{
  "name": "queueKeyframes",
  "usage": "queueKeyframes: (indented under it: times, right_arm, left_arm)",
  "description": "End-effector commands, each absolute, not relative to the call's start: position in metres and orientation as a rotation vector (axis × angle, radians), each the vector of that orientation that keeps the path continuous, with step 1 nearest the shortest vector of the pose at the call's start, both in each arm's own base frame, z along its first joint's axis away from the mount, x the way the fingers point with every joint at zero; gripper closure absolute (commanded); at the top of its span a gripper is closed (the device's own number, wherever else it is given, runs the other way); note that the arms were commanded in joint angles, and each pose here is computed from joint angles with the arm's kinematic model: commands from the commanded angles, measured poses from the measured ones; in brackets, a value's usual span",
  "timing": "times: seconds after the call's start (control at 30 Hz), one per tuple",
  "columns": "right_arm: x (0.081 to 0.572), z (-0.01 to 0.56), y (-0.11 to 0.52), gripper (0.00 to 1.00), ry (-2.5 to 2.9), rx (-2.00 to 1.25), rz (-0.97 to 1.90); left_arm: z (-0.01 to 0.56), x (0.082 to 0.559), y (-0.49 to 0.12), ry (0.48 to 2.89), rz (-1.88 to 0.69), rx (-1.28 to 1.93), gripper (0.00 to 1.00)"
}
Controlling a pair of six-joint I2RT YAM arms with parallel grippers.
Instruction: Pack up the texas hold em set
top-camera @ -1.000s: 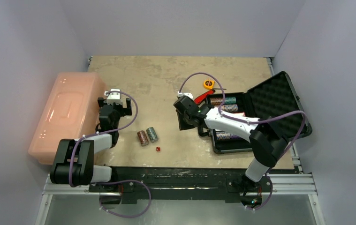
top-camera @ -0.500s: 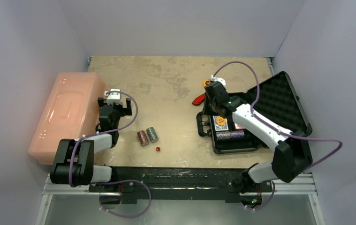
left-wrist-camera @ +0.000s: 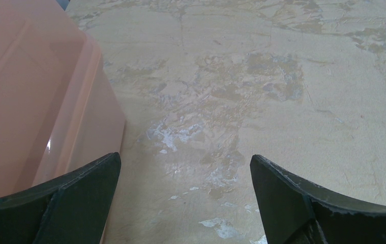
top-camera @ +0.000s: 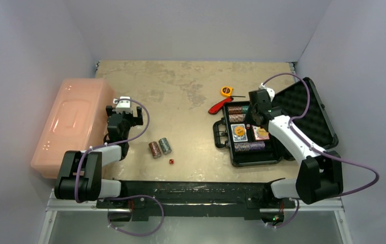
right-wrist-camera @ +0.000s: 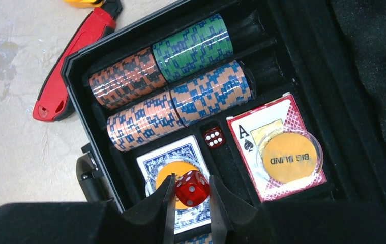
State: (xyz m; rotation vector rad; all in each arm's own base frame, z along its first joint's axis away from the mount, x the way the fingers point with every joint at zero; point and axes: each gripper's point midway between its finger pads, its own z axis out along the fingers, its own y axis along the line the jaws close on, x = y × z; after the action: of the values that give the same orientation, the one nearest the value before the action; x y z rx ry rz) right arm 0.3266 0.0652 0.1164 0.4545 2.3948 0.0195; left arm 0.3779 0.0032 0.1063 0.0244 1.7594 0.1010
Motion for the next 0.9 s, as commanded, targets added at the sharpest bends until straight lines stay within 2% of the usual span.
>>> queueKeyframes:
  times: [0.0,0.37,0.87]
  right_arm:
    - [0.336,0.112,0.060,0.91,2.360,0.535,-0.002]
    - [0.333,0.071,0.056,0.92,2.426,0.589,-0.048]
    - [0.337,0.056,0.037,0.91,2.420,0.651,-0.127]
  left_arm:
    - [0.119,0.382,0.004,1.700,0.086,0.011,0.00]
    - [0.120,0.382,0.004,1.698,0.086,0.010,0.00]
    - [0.120,0.382,0.003,1.698,0.085,0.011,0.00]
